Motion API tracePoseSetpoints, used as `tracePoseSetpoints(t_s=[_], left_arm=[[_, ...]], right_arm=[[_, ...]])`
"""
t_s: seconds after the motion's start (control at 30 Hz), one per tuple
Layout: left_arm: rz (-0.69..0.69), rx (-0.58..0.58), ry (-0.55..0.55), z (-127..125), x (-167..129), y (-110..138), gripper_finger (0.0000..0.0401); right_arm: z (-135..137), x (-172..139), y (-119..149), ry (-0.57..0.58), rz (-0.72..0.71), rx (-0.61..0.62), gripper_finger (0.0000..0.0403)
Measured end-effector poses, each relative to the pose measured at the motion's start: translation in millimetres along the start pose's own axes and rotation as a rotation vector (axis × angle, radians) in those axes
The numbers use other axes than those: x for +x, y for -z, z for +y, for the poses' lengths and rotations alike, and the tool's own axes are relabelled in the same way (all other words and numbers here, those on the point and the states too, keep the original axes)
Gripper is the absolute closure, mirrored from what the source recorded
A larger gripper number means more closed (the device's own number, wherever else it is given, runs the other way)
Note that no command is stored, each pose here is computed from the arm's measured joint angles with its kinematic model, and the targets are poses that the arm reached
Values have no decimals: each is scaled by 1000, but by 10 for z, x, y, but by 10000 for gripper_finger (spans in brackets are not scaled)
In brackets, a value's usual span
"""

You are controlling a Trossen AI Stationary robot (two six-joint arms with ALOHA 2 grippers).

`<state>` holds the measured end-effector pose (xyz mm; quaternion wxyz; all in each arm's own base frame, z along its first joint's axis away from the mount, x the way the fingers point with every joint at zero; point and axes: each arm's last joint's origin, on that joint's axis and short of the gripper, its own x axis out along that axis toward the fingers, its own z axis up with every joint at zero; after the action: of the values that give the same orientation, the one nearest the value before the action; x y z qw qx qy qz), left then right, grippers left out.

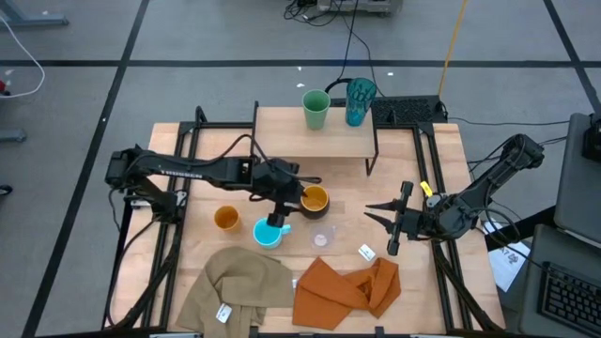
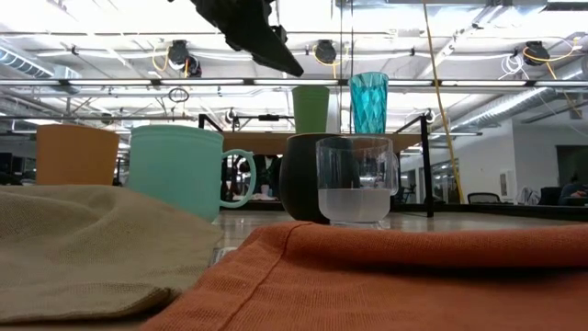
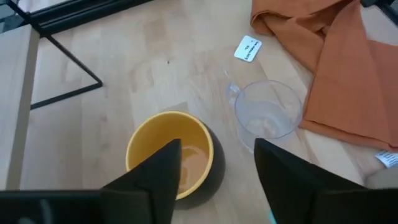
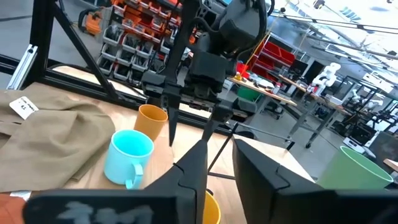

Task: Stack small to large cups/mugs on shelf
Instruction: Put the black mug on the shelf

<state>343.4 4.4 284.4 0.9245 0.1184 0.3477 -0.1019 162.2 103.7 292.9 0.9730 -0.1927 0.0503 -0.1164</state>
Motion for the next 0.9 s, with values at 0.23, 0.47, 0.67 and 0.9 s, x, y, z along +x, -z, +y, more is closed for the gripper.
tracePoseSetpoints(t_s=[0.23, 0.47, 0.67, 0.9], left_arm=[[69, 25, 5, -37, 272, 84, 163], [117, 50, -14, -40, 411, 147, 184], [131, 84, -23, -41, 461, 164, 194], [183, 102, -15, -41, 596, 249, 194]], right_arm=[[0, 0, 0, 0, 0, 0, 332], [0, 0, 0, 1, 1, 2, 332], [-1, 1, 1, 2, 1, 11, 332], [-1, 1, 1, 2, 1, 10, 332]])
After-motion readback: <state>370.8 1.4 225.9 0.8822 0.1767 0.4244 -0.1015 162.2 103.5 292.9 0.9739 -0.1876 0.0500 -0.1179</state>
